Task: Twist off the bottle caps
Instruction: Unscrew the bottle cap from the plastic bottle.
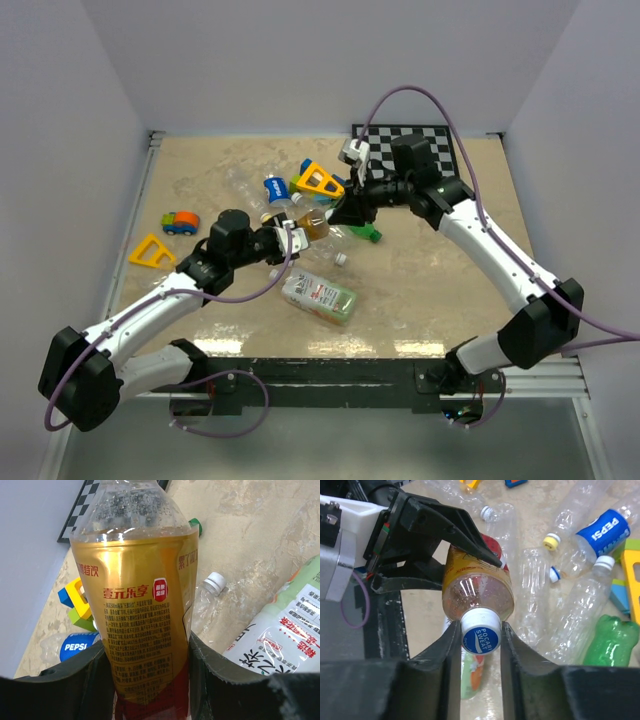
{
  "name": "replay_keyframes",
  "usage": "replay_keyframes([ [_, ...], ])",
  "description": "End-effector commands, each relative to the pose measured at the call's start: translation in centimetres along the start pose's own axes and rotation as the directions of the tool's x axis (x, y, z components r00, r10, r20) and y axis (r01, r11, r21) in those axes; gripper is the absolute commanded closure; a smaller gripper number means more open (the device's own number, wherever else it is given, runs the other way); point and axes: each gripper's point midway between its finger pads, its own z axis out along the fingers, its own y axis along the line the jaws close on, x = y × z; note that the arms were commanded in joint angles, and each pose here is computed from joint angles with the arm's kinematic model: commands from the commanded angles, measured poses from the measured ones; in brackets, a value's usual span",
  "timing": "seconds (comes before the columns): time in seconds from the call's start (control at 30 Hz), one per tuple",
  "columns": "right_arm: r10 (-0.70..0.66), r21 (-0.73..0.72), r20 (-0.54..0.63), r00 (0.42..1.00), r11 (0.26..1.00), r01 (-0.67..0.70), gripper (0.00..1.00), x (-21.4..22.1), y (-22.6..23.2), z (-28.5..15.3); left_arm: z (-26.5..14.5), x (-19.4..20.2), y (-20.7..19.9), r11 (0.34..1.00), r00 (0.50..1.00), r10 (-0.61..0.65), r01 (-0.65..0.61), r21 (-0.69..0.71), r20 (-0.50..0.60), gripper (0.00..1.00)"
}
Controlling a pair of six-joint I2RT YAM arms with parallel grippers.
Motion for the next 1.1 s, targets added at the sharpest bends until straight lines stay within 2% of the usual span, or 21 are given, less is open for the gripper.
replay_keyframes([
  [0.0,-0.045,-0.024,-0.012,0.999,0.999,0.045,0.95,-1.1,0.2,-0.1,0.0,-1.5,0.7,1.0,0.999,0.014,-0.013,-0.017,0.044,1.0],
  [0.03,-0.057,-0.032,-0.019,0.998,0.998,0.056,1.0,-1.1,0.4,-0.1,0.0,-1.5,0.7,1.0,0.999,0.015,-0.014,-0.015,0.043,1.0],
  [0.1,-0.108,-0.052,-0.032,0.994,0.993,0.106,1.0,-1.1,0.5,-0.2,0.0,-1.5,0.6,1.0,0.999,0.017,-0.017,-0.013,0.043,1.0],
  [0.17,-0.244,-0.135,-0.051,0.968,0.963,0.235,1.0,-1.0,1.3,-0.4,0.0,-1.6,0.5,1.0,0.999,0.021,-0.021,-0.007,0.05,1.0],
  [0.2,-0.344,-0.19,-0.069,0.937,0.926,0.326,1.0,-0.2,1.4,-0.6,0.0,-1.6,0.4,1.0,0.998,0.022,-0.022,-0.001,0.052,1.0],
  [0.23,-0.475,-0.244,-0.059,0.878,0.86,0.449,1.0,-0.1,1.7,-0.9,0.1,-1.6,0.4,1.0,0.998,0.023,-0.023,0.003,0.054,1.0],
  [0.27,-0.537,-0.323,-0.085,0.839,0.811,0.487,1.0,1.6,2.1,-1.2,0.0,-1.7,0.3,1.0,0.998,0.022,-0.023,0.008,0.058,1.0],
  [0.33,-0.694,-0.305,-0.059,0.717,0.697,0.649,1.0,0.5,0.8,-1.2,0.1,-1.7,0.0,0.999,0.998,0.024,-0.025,0.02,0.062,1.0],
  [0.43,-0.905,-0.294,-0.01,0.424,0.408,0.864,1.0,-0.2,-0.3,-1.7,0.1,-1.7,-0.2,0.999,0.998,0.027,-0.029,0.031,0.065,1.0],
  [0.47,-0.932,-0.264,-0.005,0.363,0.352,0.898,1.0,-0.9,-0.7,-1.6,0.1,-1.7,-0.2,0.999,0.997,0.03,-0.032,0.031,0.065,1.0],
  [0.53,-0.95,-0.208,-0.008,0.312,0.306,0.929,1.0,-2.4,-1.1,-1.7,0.1,-1.5,-0.2,0.999,0.998,0.03,-0.032,0.03,0.059,1.0],
  [0.6,-0.952,-0.222,-0.002,0.305,0.298,0.928,1.0,-2.5,-1.1,-1.7,0.0,-1.5,-0.2,0.999,0.998,0.033,-0.034,0.029,0.06,1.0],
  [0.7,-0.941,-0.22,0.005,0.338,0.329,0.918,0.99,-2.1,-0.7,-1.7,0.0,-1.7,-0.2,0.999,0.997,0.033,-0.035,0.031,0.067,1.0],
  [0.73,-0.934,-0.208,0.017,0.356,0.345,0.915,0.94,-2.1,-0.4,-1.7,0.0,-1.7,-0.3,0.999,0.997,0.031,-0.033,0.033,0.067,1.0],
  [0.83,-0.894,-0.168,0.028,0.448,0.438,0.883,0.65,-2.6,0.4,-2.0,0.0,-1.9,-0.3,0.999,0.997,0.029,-0.032,0.036,0.072,1.0],
  [0.87,-0.875,-0.142,0.028,0.483,0.475,0.869,0.46,-3.1,0.6,-2.2,0.0,-1.9,-0.3,0.999,0.997,0.028,-0.03,0.036,0.072,1.0],
  [0.9,-0.845,-0.112,0.034,0.534,0.527,0.842,0.34,-3.8,0.7,-2.3,0.0,-1.9,-0.3,0.999,0.997,0.028,-0.03,0.036,0.072,1.0],
  [0.97,-0.802,-0.093,0.045,0.595,0.59,0.802,0.22,-4.5,1.1,-3.0,0.1,-1.8,-0.3,0.999,0.997,0.026,-0.029,0.037,0.07,1.0],
  [1.0,-0.789,-0.099,0.059,0.611,0.605,0.79,0.09,-4.6,1.7,-3.4,0.0,-1.9,-0.2,0.999,0.997,0.028,-0.031,0.034,0.072,1.0],
  [1.03,-0.772,-0.106,0.074,0.632,0.624,0.774,0.02,-4.7,2.1,-3.8,0.0,-1.8,-0.3,0.999,0.997,0.026,-0.028,0.035,0.07,1.0],
  [1.07,-0.748,-0.106,0.089,0.657,0.649,0.753,0.02,-5.0,2.6,-4.2,0.0,-1.9,-0.3,0.999,0.997,0.025,-0.027,0.035,0.071,1.0],
])
